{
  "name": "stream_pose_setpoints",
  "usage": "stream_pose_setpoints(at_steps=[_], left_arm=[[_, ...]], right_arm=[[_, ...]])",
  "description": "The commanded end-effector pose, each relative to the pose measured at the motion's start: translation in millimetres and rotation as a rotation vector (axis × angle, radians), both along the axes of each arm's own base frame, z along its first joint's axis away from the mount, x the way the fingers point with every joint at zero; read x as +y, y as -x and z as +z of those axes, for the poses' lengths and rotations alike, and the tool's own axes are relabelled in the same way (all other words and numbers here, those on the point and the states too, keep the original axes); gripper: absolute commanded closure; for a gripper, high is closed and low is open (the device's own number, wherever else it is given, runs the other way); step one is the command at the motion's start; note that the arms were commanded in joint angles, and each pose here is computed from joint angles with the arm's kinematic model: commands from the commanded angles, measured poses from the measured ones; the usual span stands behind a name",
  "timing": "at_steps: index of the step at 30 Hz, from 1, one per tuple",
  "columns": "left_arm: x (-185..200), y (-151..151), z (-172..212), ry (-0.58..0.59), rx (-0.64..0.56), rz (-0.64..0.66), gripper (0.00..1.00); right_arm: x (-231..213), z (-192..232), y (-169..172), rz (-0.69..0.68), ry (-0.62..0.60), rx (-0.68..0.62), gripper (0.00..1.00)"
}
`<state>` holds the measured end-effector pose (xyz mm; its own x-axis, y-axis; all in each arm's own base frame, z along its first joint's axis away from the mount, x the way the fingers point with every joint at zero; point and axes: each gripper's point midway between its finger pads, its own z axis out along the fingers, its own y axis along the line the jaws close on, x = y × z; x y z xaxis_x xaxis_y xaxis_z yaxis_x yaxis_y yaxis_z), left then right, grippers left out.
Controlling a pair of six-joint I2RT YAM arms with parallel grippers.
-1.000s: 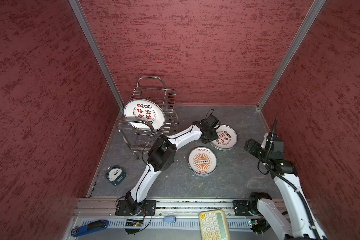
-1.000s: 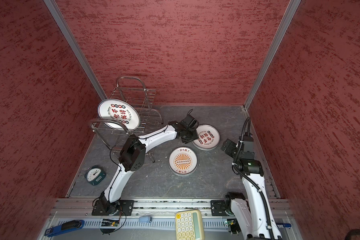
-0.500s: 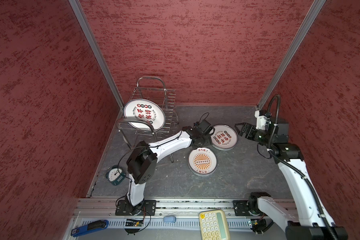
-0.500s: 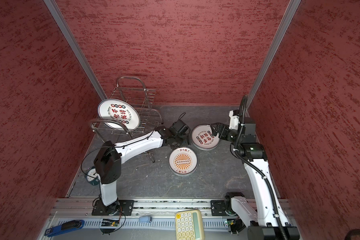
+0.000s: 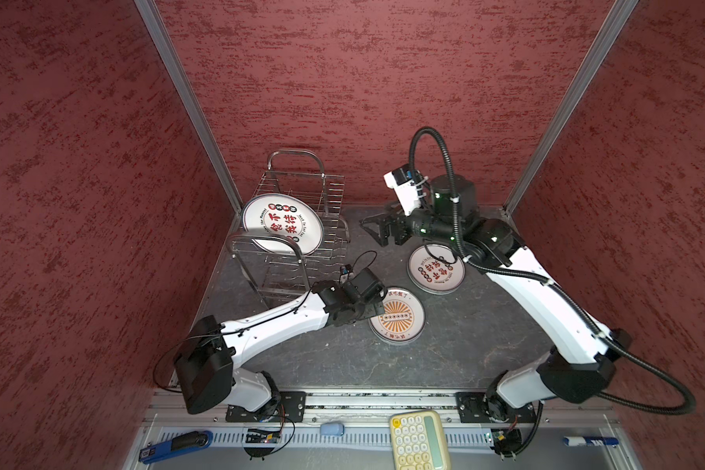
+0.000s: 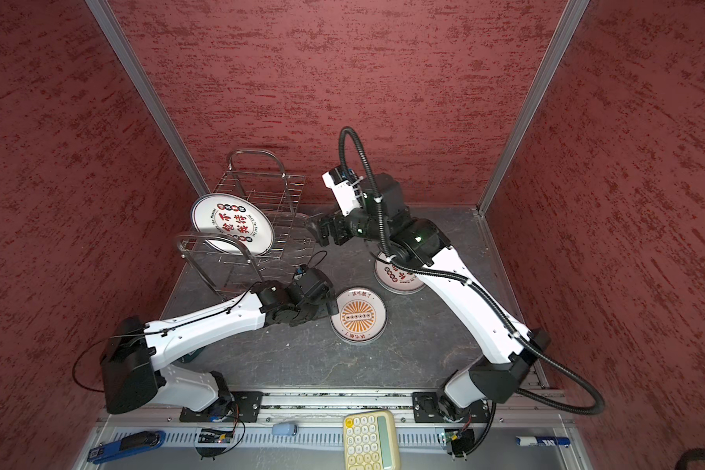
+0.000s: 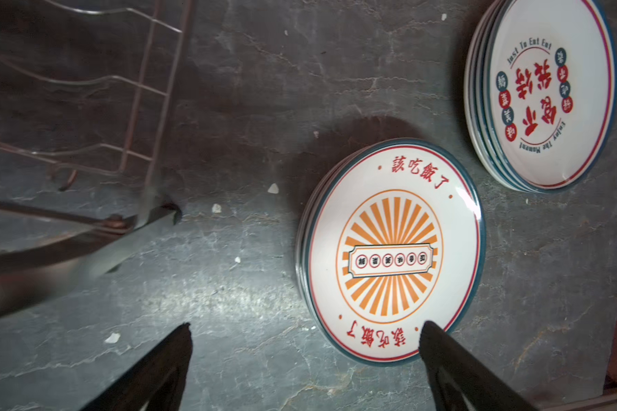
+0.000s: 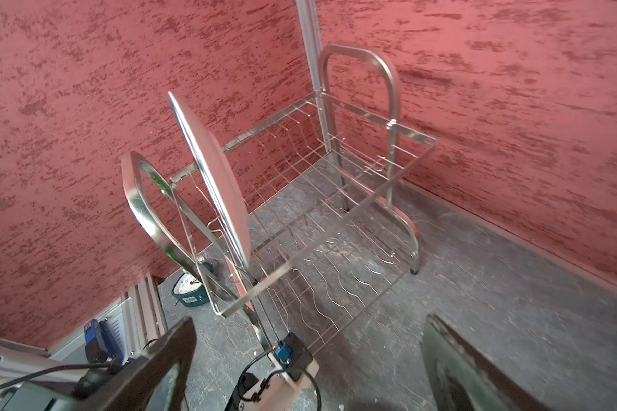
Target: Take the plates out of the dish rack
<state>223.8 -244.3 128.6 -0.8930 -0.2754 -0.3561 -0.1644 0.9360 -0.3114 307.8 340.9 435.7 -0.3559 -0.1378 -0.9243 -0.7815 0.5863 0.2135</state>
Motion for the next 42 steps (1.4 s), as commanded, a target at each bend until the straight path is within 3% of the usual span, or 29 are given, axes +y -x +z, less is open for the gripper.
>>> stream_pose_setpoints(at_steps=[1, 10, 15, 19, 34, 42], left_arm=[[22.0, 5.7, 2.9, -0.016, -0.016, 0.081, 0.01], [39.2, 19.8, 3.2, 0.005, -0.029, 0.095, 0.00], [45.3, 29.0, 2.2, 0.030, -0.039, 0.088, 0.01], [54.4, 35.4, -2.5, 0.030, -0.034, 0.098, 0.01], [70.6, 43.8, -10.7, 0.035, -0.047, 0.109, 0.00], [69.9, 44.0, -18.8, 0.028, -0.035, 0.112, 0.01]], right_arm=[[21.5, 9.3, 6.3, 0.034, 0.060, -0.072, 0.01], [89.2, -6.3, -14.5, 0.085, 0.135, -0.091, 0.08], [109.5, -11.5, -29.2, 0.087, 0.127, -0.106, 0.27], [124.9, -17.9, -28.1, 0.133, 0.118, -0.122, 0.36], [154.9, -36.1, -11.3, 0.305, 0.087, -0.125, 0.62], [154.7, -41.5, -8.4, 0.324, 0.090, -0.141, 0.74]])
